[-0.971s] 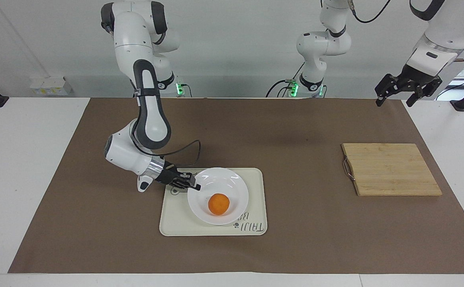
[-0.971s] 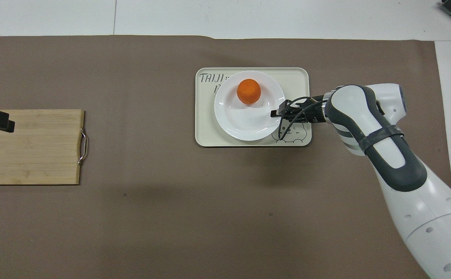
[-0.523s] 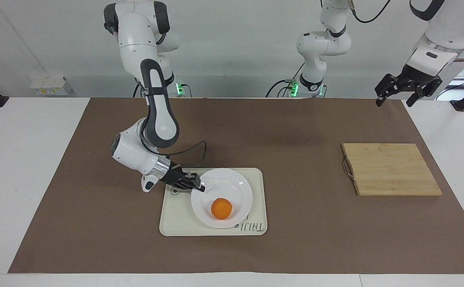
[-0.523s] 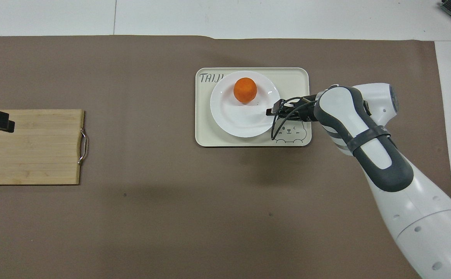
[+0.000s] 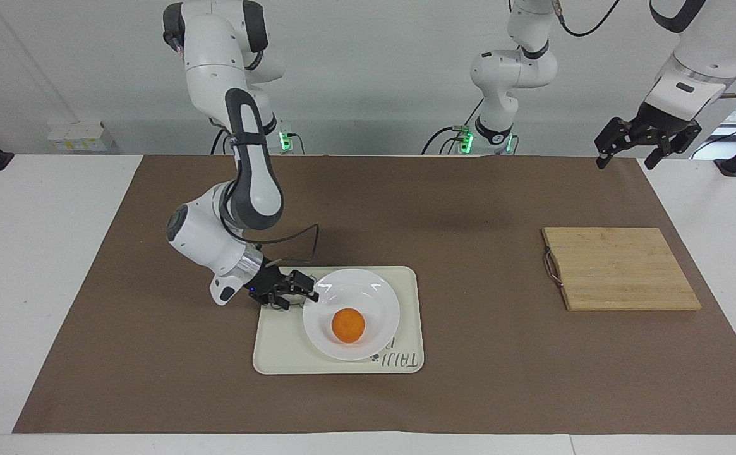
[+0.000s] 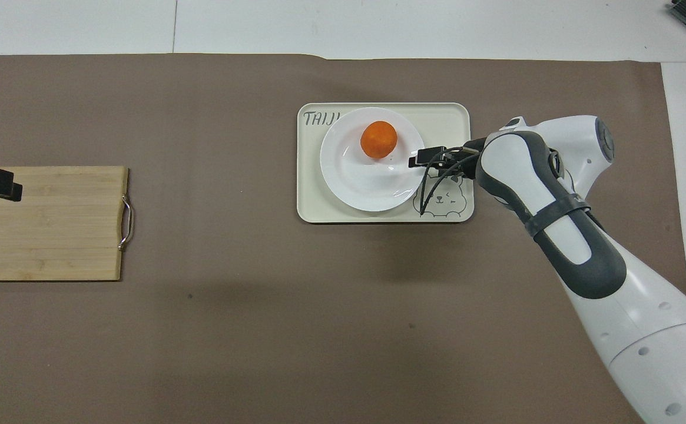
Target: Place orange and plate with both arms
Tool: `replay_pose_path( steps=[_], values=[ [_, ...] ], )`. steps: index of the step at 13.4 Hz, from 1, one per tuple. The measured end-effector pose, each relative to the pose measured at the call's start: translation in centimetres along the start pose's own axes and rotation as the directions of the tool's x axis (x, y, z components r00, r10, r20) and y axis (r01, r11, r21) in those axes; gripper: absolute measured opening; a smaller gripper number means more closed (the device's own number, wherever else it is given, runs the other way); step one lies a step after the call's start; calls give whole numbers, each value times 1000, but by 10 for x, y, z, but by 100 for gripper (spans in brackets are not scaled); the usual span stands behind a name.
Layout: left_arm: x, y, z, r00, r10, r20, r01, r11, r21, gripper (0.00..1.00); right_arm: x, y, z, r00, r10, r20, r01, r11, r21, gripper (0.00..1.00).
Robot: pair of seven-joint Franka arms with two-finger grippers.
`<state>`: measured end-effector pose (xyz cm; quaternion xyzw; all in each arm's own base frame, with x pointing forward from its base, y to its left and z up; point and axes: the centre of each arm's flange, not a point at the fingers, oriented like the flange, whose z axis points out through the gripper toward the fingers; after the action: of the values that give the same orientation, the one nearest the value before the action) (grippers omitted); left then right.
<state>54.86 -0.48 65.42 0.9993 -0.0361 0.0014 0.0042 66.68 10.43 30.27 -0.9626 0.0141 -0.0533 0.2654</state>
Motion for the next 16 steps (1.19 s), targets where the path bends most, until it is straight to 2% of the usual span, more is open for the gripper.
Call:
replay_pose_path(
  steps=[3, 8, 12, 16],
  values=[
    [0, 0, 0, 1000, 0, 0, 0, 1000, 0, 100, 9, 2, -52, 994, -112, -17, 109, 986, -129, 100],
    [0, 0, 0, 1000, 0, 0, 0, 1000, 0, 100, -1, -3, -153, 973, -221, 57, 228, 923, -310, 100],
    [0, 0, 0, 1000, 0, 0, 0, 1000, 0, 100, -20, -19, -215, 982, -178, 69, 191, 903, -385, 100],
    [0, 0, 0, 1000, 0, 0, 0, 1000, 0, 100, -39, -27, -295, 999, -23, 42, 38, 906, -421, 100]
  ],
)
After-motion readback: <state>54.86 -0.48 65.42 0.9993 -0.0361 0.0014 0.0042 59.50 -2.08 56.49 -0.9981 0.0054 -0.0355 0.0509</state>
